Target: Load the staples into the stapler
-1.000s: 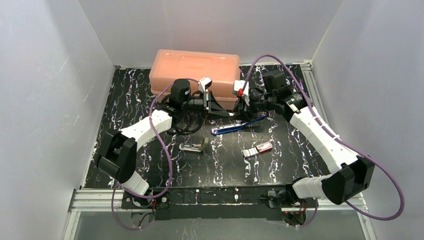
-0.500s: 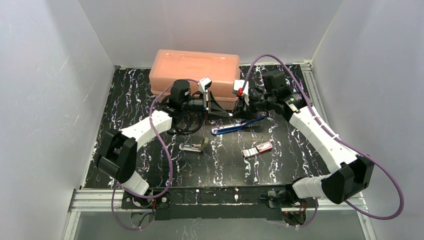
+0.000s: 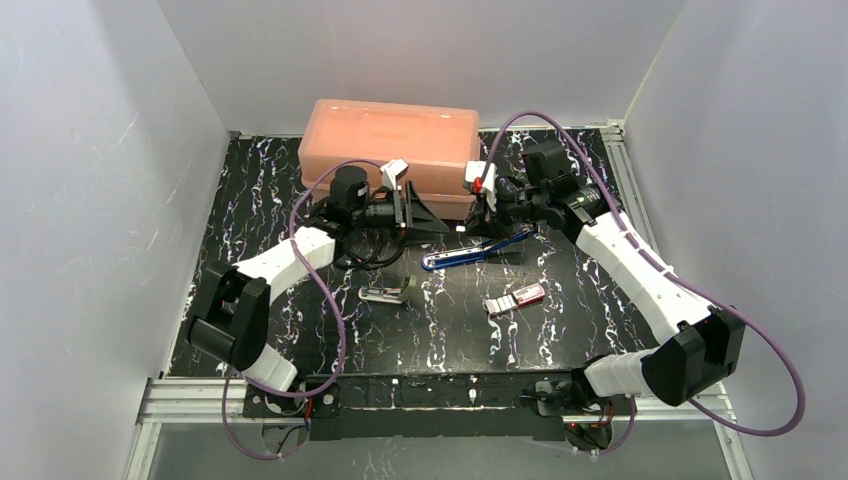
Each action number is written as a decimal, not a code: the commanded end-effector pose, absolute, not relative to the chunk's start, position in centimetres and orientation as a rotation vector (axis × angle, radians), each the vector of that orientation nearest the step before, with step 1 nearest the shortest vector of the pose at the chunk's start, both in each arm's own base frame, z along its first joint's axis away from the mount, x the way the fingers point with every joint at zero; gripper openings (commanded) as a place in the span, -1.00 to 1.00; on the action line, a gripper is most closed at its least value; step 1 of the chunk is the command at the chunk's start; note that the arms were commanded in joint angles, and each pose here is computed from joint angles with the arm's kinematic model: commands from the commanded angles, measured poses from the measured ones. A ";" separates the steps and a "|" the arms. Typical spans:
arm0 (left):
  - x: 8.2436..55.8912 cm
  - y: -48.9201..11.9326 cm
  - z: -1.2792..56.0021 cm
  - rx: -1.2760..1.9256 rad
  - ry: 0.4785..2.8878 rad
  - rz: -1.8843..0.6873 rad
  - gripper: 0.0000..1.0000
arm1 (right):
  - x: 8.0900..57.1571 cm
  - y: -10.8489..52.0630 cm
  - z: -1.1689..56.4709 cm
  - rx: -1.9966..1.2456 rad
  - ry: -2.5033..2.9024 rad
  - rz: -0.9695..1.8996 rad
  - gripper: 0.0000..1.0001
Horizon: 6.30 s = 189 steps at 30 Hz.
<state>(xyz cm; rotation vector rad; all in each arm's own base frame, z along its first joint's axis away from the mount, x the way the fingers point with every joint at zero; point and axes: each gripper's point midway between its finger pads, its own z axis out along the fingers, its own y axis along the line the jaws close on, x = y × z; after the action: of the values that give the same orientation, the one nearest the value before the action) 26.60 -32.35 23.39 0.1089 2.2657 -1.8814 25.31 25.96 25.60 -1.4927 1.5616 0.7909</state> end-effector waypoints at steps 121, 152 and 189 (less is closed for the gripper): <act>32.8 -11.6 28.5 0.056 1.916 -1.139 0.97 | 32.1 31.3 6.7 -2.099 1.669 0.609 -0.72; 32.6 -11.7 28.4 0.060 1.915 -1.138 0.97 | 31.8 31.1 6.5 -2.062 1.710 0.587 -0.67; 33.1 -11.2 27.5 0.283 1.891 -1.004 0.95 | 31.8 30.3 11.6 -1.892 1.726 0.584 0.10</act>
<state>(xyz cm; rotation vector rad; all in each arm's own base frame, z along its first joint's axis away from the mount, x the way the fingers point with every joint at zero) 33.37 -11.37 26.97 0.1323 1.9329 -1.0651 31.66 30.11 7.03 -2.0153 1.7675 0.5682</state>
